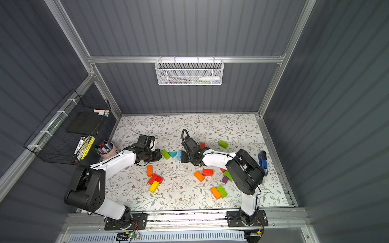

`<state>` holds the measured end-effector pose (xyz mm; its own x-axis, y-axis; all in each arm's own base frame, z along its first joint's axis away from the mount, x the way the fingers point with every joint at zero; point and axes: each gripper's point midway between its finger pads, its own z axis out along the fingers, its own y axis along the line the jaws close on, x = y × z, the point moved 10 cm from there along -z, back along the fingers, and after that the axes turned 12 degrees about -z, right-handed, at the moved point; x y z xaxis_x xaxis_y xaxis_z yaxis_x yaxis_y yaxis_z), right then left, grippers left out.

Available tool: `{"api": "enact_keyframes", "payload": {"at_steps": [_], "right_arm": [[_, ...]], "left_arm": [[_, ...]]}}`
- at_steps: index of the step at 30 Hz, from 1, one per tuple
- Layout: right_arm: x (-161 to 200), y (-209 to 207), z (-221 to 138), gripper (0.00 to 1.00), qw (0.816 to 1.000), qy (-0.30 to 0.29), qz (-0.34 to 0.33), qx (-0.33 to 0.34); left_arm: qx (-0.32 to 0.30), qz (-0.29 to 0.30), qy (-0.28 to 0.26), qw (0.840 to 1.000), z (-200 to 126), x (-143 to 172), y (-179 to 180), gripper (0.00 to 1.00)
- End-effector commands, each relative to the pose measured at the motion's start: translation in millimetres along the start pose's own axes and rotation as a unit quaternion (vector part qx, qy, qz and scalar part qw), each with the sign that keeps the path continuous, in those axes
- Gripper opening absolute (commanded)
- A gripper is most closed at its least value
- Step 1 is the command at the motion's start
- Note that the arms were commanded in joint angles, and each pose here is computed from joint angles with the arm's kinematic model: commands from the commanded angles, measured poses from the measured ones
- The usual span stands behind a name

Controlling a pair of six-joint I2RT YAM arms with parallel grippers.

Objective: Assemble a heart with building blocks
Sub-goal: Move the building block to the center of the board, then assemble the building block at the center of the board.

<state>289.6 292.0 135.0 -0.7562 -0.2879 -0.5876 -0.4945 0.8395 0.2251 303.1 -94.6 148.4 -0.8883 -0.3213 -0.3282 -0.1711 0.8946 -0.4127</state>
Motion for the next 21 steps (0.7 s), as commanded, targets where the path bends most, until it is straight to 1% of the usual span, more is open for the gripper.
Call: {"api": "enact_keyframes", "payload": {"at_steps": [1, 4, 8, 14, 21], "right_arm": [[-2, 0, 5, 0.0, 1.0, 0.019, -0.019, -0.003], [-2, 0, 11, 0.0, 0.999, 0.026, -0.021, -0.004], [-3, 2, 17, 0.0, 0.999, 0.036, -0.023, -0.014], [-3, 4, 21, 0.0, 0.998, 0.041, -0.028, -0.026], [-2, 5, 24, 0.0, 0.998, 0.044, -0.023, -0.042]], "left_arm": [[-0.011, -0.005, 0.006, 1.0, 8, 2, 2, 0.14], [-0.011, -0.008, 0.009, 1.0, 12, 2, 3, 0.09], [-0.009, -0.009, 0.016, 1.0, 19, 2, 4, 0.04], [0.009, -0.01, 0.023, 1.0, 27, 0, 1, 0.03], [0.014, -0.007, 0.031, 0.999, 32, 2, 0, 0.02]]}}
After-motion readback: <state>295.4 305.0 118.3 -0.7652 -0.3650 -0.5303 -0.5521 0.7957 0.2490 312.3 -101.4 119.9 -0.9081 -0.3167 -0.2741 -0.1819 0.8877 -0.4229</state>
